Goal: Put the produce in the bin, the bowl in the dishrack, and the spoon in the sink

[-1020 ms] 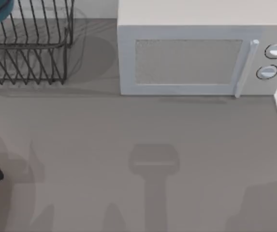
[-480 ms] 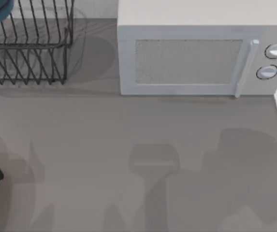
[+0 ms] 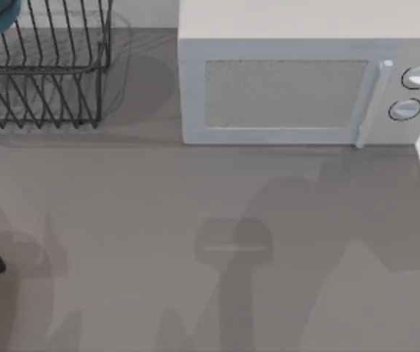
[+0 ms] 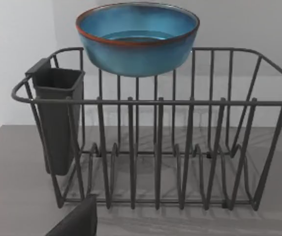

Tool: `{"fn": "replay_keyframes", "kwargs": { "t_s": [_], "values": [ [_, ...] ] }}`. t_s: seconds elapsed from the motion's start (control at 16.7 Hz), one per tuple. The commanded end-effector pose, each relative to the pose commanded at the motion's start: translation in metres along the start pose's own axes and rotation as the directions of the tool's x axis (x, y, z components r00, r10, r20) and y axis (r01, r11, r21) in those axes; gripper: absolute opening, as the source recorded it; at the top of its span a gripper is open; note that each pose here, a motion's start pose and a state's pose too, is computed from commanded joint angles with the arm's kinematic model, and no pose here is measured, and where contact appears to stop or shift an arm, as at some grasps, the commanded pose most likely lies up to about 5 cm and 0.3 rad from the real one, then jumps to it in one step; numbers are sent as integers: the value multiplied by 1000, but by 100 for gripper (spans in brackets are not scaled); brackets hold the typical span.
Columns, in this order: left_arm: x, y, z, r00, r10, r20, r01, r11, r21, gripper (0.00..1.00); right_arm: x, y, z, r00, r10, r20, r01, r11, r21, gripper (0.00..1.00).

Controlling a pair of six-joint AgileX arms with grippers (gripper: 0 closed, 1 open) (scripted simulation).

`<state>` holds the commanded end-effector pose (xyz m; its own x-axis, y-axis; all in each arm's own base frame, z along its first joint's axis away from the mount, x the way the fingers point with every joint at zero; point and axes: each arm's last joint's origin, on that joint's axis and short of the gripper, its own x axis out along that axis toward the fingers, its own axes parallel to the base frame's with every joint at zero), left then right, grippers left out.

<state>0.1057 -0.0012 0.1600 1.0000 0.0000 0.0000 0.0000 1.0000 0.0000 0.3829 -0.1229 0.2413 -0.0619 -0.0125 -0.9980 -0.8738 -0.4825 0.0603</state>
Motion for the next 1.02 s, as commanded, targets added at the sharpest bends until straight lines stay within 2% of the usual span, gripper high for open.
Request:
{"fn": "replay_keyframes", "kwargs": {
  "t_s": [0.18,0.66,1.02],
  "values": [
    [0,0,0,1000,0,0,0,1000,0,100,7,-21,-8,1000,12,16,-12,1000,-8,0],
    [0,0,0,1000,0,0,0,1000,0,100,25,-92,-18,1000,-3,-5,3,1000,-9,0],
    [0,0,0,1000,0,0,0,1000,0,100,32,-125,-12,997,-55,-52,56,998,18,0]
  ]
}}
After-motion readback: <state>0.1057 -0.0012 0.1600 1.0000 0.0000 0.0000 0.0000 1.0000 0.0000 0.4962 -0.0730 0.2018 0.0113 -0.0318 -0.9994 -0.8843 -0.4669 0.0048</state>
